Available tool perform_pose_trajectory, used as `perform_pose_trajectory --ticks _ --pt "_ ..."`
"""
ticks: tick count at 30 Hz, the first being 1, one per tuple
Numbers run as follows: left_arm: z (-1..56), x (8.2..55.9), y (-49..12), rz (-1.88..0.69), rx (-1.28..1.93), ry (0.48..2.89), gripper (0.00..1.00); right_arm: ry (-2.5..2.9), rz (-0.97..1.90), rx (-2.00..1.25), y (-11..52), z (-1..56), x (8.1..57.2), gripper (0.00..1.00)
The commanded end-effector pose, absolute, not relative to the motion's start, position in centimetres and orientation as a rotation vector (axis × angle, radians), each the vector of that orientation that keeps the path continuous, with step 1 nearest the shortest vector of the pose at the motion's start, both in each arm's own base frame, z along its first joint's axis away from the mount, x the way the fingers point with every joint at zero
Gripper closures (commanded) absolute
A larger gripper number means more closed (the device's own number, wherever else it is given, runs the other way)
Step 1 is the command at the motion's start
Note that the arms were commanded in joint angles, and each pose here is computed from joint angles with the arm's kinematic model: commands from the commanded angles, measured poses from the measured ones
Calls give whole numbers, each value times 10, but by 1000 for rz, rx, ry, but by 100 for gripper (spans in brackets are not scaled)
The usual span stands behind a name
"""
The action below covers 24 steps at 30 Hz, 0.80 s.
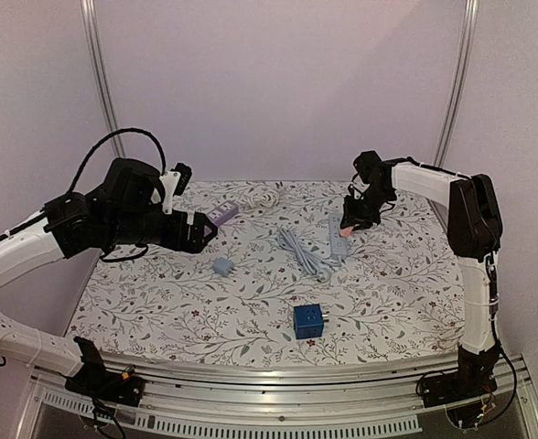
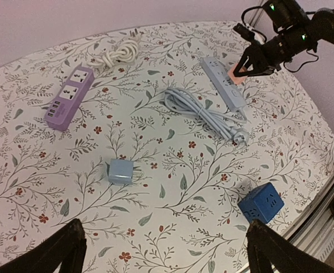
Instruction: Insert the plug
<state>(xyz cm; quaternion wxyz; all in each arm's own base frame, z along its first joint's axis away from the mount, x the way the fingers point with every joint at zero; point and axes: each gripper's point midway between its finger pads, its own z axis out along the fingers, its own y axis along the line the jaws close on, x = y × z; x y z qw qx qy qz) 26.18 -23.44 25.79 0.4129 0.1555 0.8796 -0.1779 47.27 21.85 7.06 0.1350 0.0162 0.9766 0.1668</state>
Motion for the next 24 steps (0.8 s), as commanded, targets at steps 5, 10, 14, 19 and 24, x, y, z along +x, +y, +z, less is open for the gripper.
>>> perform_pose_trajectory --ticks 5,10,14,19,24 --pt "251 265 -233 -435 390 2224 2 2850 463 16 214 67 467 100" --pt "253 266 -234 -436 395 2219 2 2859 472 48 216 55 468 100" --pt "254 265 -233 -434 393 2219 2 2874 448 70 213 48 468 100" --pt "252 262 -228 -429 384 2220 2 2895 417 90 210 41 465 100" --pt "251 262 -227 -427 381 2219 2 2915 293 128 201 37 461 100"
